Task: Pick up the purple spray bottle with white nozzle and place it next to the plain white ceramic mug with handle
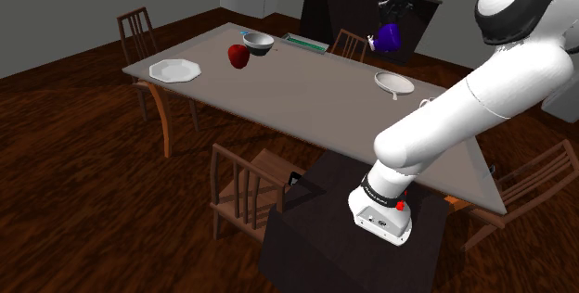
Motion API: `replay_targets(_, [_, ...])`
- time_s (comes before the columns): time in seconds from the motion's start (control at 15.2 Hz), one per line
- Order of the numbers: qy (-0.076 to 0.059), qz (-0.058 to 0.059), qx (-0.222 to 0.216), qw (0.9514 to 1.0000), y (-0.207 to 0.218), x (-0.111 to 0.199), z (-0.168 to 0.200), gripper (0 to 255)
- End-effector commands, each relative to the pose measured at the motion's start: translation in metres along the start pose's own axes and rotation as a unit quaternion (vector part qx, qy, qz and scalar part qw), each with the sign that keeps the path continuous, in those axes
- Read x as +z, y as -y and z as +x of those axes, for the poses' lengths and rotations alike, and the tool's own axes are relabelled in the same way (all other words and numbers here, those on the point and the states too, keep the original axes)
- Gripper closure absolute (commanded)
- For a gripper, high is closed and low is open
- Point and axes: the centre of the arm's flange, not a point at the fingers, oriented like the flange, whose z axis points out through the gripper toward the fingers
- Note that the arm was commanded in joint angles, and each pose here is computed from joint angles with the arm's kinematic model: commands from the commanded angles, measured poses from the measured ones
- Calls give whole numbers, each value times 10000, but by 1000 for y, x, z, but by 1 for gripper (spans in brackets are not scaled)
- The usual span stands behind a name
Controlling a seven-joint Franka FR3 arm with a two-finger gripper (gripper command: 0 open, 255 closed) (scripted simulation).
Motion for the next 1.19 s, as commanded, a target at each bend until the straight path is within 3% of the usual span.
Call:
replay_targets(0.0, [-1, 3, -8, 10000, -29, 1, -9, 255])
replay_targets(1.12, [-1, 3, -8, 10000, -244, 5, -60, 255])
